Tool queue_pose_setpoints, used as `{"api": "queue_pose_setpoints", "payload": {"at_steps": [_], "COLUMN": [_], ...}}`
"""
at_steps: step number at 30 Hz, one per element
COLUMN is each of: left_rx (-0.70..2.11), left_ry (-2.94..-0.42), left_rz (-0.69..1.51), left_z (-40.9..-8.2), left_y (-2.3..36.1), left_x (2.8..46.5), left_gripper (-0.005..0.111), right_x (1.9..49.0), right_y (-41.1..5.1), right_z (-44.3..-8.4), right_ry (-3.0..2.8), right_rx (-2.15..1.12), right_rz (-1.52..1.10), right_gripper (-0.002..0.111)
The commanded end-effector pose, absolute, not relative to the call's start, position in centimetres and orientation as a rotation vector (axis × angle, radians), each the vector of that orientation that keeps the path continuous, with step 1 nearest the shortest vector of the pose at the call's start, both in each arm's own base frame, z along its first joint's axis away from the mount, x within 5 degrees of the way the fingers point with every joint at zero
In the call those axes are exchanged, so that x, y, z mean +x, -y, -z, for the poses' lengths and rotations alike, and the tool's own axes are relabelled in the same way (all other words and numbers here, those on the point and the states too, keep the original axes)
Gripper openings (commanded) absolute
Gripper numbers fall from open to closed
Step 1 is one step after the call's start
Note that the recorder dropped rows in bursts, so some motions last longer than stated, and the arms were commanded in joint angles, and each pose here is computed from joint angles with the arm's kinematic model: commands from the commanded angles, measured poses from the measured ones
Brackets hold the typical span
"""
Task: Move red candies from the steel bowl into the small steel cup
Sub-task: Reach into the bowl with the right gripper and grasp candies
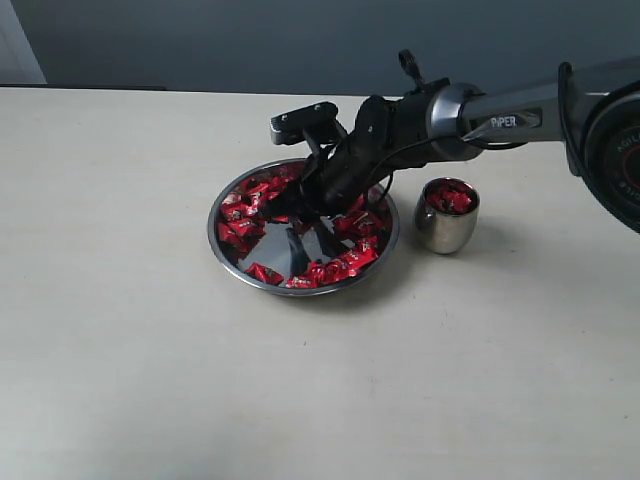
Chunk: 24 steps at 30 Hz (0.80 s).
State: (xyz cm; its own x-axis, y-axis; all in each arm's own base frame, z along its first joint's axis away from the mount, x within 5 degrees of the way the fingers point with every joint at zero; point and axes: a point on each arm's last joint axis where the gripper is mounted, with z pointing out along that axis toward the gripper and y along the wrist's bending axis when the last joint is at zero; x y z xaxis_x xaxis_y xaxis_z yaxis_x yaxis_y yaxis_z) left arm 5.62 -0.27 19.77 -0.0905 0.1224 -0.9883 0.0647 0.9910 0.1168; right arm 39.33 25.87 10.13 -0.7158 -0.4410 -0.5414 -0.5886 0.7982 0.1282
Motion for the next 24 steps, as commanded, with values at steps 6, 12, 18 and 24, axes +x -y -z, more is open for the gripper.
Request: {"api": "queue_pose_setpoints", "payload": {"at_steps": [6, 12, 18, 24], "left_rx": [0.139, 0.139, 0.139, 0.139], "left_ry": [-1.657, -1.657, -1.657, -1.657], "left_rz": [-0.045, -0.045, -0.045, -0.045], "left_z": [-19.7, -19.7, -19.7, -19.7], "left_y": [0.3, 0.3, 0.3, 0.3], "left_x": [5.6, 5.6, 5.6, 5.6], "left_gripper": [0.002, 0.002, 0.002, 0.002], "right_x": [39.2, 39.2, 38.2, 36.8], "right_y": [-25.4, -25.4, -25.2, -23.9], "right_z": [-10.2, -10.5, -14.8, -21.1], "right_ry": [-2.510, -2.510, -2.504, -2.421], "right_rx": [-0.842, -0.834, -0.881, -1.004], "right_rz": [-0.354, -0.361, -0.393, -0.301], "right_gripper": [0.033, 0.000, -0.001, -0.001]}}
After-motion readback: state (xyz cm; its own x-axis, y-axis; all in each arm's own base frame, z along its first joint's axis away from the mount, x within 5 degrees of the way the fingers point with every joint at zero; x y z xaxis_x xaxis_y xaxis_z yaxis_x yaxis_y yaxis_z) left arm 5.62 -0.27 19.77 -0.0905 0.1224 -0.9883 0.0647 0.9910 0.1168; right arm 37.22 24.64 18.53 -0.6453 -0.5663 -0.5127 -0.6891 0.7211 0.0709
